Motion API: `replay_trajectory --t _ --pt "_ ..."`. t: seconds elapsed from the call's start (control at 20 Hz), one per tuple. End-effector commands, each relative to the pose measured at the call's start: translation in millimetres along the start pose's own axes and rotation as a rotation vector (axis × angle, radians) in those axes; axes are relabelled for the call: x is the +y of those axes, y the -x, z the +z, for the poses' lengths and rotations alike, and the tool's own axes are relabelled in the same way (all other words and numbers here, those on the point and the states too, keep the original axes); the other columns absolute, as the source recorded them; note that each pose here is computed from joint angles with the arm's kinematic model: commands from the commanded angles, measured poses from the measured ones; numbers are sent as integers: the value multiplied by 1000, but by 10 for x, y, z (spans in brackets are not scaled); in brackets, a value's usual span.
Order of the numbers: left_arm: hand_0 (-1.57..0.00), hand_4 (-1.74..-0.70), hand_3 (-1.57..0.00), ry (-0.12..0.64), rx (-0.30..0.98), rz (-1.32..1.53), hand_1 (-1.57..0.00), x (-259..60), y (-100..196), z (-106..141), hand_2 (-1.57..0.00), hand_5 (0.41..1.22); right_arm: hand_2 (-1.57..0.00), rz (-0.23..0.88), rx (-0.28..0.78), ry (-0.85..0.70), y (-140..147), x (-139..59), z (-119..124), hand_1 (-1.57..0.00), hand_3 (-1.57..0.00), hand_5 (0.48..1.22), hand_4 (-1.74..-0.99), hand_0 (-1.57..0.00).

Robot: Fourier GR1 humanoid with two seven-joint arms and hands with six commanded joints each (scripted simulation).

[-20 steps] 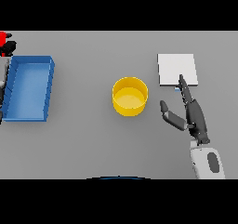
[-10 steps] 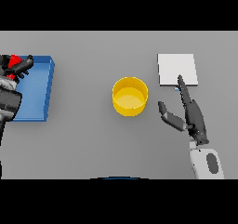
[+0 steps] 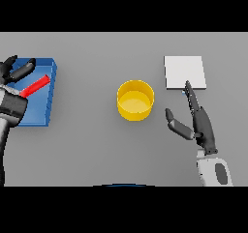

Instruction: Pick up the red beaker and tilt it to pour out 1 green nut into yellow bowl. Pick up the yellow bowl and place it on the metallic measuring scale.

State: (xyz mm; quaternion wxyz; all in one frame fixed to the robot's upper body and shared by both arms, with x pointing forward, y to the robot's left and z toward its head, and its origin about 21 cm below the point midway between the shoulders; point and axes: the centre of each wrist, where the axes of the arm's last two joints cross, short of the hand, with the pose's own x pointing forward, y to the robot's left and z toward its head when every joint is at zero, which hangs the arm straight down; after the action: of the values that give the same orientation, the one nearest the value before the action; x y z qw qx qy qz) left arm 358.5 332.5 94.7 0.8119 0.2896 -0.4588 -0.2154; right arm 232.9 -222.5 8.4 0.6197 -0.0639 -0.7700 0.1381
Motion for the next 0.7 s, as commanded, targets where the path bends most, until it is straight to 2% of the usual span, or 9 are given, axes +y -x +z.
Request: replay_trajectory --t 0.0,0.1,0.2,0.3,0.4,0.5,0.65 --pt "-107 -708 -75 -20 2 -3 -94 3 -3 -13 -89 647 1 7 -4 13 -21 27 70 1 1 688 -1176 1" --pt "-68 -708 -48 -48 -17 13 -60 22 -42 -17 -57 658 1 36 35 35 -51 75 72 1 1 672 -1175 1" --pt "-43 -711 -30 -61 -41 24 -38 32 -74 -61 -36 674 1 65 29 15 -72 79 51 1 1 691 -1146 1" --pt "-27 -713 -19 -75 -64 39 -24 46 -120 -91 -23 685 1 135 -7 -83 -117 79 -2 1 1 717 -1137 1" --pt "-17 -713 -12 -79 -77 36 -15 52 -135 -115 -14 683 1 211 -27 -158 -165 31 -62 1 1 728 -1172 1" --pt "-11 -719 -7 -70 -103 54 -9 57 -193 -140 -9 670 1 419 -41 -291 -294 -13 -252 1 1 708 -1204 1" --pt "-5 -719 -3 -56 -113 61 -4 12 -183 -174 -4 665 1 687 -118 -500 -430 58 -522 1 1 701 -1222 1"
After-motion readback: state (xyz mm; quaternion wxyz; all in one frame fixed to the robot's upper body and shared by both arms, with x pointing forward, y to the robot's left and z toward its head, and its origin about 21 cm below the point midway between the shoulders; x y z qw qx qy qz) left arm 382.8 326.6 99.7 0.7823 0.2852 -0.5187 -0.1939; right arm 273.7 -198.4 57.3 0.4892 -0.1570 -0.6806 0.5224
